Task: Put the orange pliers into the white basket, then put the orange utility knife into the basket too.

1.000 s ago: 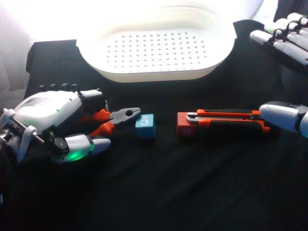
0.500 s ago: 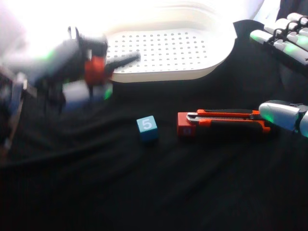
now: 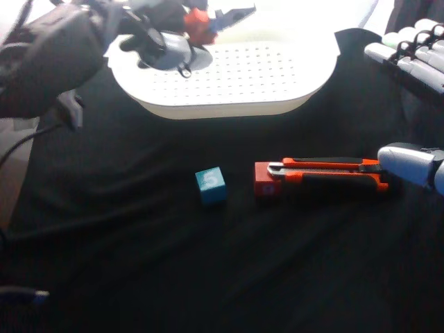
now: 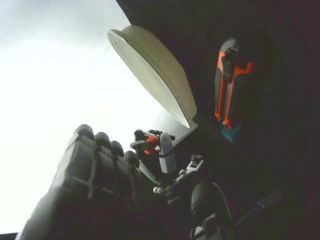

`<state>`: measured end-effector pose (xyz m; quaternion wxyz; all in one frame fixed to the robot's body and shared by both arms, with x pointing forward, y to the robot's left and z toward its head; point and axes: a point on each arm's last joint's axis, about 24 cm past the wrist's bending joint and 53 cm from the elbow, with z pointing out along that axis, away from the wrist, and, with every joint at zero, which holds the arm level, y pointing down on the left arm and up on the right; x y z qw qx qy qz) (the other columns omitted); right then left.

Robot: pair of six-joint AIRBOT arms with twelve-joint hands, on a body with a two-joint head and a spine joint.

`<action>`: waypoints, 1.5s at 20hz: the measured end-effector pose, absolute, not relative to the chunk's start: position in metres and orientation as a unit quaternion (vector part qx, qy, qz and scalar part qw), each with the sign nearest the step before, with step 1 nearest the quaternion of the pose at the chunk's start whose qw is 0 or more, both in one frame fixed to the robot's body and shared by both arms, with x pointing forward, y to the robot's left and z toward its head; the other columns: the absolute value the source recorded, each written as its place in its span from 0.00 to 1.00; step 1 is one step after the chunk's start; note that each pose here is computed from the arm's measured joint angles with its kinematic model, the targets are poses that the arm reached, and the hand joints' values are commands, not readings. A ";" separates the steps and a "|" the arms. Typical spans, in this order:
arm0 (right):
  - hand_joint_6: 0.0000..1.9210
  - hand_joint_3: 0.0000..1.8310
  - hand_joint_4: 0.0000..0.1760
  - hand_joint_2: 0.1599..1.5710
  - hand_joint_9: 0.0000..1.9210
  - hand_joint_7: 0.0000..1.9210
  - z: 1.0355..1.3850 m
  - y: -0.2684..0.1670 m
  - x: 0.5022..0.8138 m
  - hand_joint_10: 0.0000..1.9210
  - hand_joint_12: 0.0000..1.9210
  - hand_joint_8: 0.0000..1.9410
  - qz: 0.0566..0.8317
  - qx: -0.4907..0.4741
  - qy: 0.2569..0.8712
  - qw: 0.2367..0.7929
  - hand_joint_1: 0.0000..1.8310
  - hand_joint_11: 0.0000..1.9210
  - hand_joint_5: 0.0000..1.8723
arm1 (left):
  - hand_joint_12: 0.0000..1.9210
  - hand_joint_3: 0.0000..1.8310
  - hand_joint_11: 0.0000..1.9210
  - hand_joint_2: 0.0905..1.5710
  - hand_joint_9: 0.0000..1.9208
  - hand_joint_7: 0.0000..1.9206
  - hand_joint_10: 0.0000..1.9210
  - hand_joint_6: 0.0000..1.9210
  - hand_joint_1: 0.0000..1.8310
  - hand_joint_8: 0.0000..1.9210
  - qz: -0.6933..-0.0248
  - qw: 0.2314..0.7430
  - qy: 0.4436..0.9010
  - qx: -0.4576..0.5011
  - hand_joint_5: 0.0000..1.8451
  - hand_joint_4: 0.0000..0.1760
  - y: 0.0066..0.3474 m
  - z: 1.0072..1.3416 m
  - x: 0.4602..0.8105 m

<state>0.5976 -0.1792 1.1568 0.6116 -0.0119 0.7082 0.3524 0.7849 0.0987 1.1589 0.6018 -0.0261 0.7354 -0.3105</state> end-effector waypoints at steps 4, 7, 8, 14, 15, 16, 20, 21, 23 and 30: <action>0.00 0.00 0.09 0.80 0.00 0.00 1.154 -0.172 0.594 0.00 0.00 0.00 0.367 -0.018 0.710 0.600 0.15 0.00 0.00 | 1.00 0.01 0.42 0.88 0.33 0.29 1.00 0.90 0.56 0.94 -0.306 0.546 0.778 -0.062 0.27 0.00 0.098 1.112 0.794; 0.00 0.00 0.12 0.81 0.00 0.00 1.152 -0.172 0.595 0.00 0.00 0.00 0.367 -0.016 0.712 0.599 0.16 0.00 0.00 | 0.91 0.00 0.08 0.83 0.13 0.17 0.64 0.61 0.43 0.45 -0.298 0.524 0.795 -0.071 0.12 0.01 0.102 1.093 0.793; 0.00 0.00 0.14 0.81 0.00 0.00 1.152 -0.172 0.595 0.00 0.00 0.00 0.367 -0.017 0.712 0.599 0.19 0.00 0.00 | 0.79 0.00 0.01 0.81 0.11 0.17 0.45 0.39 0.41 0.23 -0.296 0.522 0.796 -0.073 0.12 0.01 0.103 1.091 0.793; 0.00 0.00 0.15 0.80 0.00 0.00 1.152 -0.172 0.595 0.00 0.00 0.00 0.367 -0.017 0.712 0.598 0.15 0.00 0.00 | 0.00 0.00 0.00 0.74 0.00 0.00 0.00 0.00 0.16 0.00 -0.296 0.535 0.788 -0.069 0.00 0.82 0.102 1.098 0.791; 0.00 0.00 0.16 0.80 0.00 0.00 1.152 -0.171 0.595 0.00 0.00 0.00 0.368 -0.018 0.712 0.598 0.15 0.00 0.00 | 0.00 0.00 0.00 0.74 0.00 0.00 0.00 0.00 0.14 0.00 -0.298 0.539 0.785 -0.062 0.00 0.84 0.101 1.103 0.787; 0.00 0.00 0.13 0.79 0.00 0.00 1.152 -0.171 0.595 0.00 0.00 0.00 0.368 -0.017 0.712 0.598 0.18 0.00 0.00 | 0.00 0.00 0.00 0.76 0.00 0.00 0.00 0.00 0.14 0.00 -0.299 0.547 0.780 -0.050 0.00 0.79 0.101 1.110 0.780; 0.00 0.00 0.42 0.77 0.00 0.00 1.138 -0.164 0.600 0.00 0.00 0.00 0.377 -0.012 0.720 0.582 0.22 0.00 0.00 | 0.00 0.01 0.00 0.81 0.00 0.00 0.00 0.00 0.05 0.00 -0.318 0.596 0.737 -0.024 0.00 0.71 0.128 1.146 0.744; 0.00 0.00 0.38 0.76 0.00 0.00 1.131 -0.159 0.603 0.00 0.00 0.00 0.377 -0.013 0.726 0.574 0.24 0.00 0.00 | 0.10 0.01 0.00 0.83 0.01 0.00 0.00 0.00 0.07 0.00 -0.313 0.613 0.725 -0.013 0.00 0.65 0.140 1.155 0.731; 0.00 0.00 0.24 0.76 0.00 0.00 1.120 -0.151 0.606 0.00 0.00 0.00 0.378 -0.017 0.736 0.562 0.26 0.00 0.00 | 0.63 0.00 0.00 0.88 0.14 0.12 0.09 0.01 0.23 0.02 -0.306 0.643 0.702 0.001 0.09 0.24 0.160 1.169 0.707; 0.00 0.01 0.00 0.79 0.01 0.00 1.070 -0.123 0.620 0.01 0.01 0.00 0.370 -0.020 0.779 0.506 0.27 0.01 0.00 | 0.96 0.00 0.33 0.90 0.31 0.23 0.81 0.01 0.64 0.90 -0.335 0.684 0.647 0.018 0.26 0.00 0.173 1.186 0.627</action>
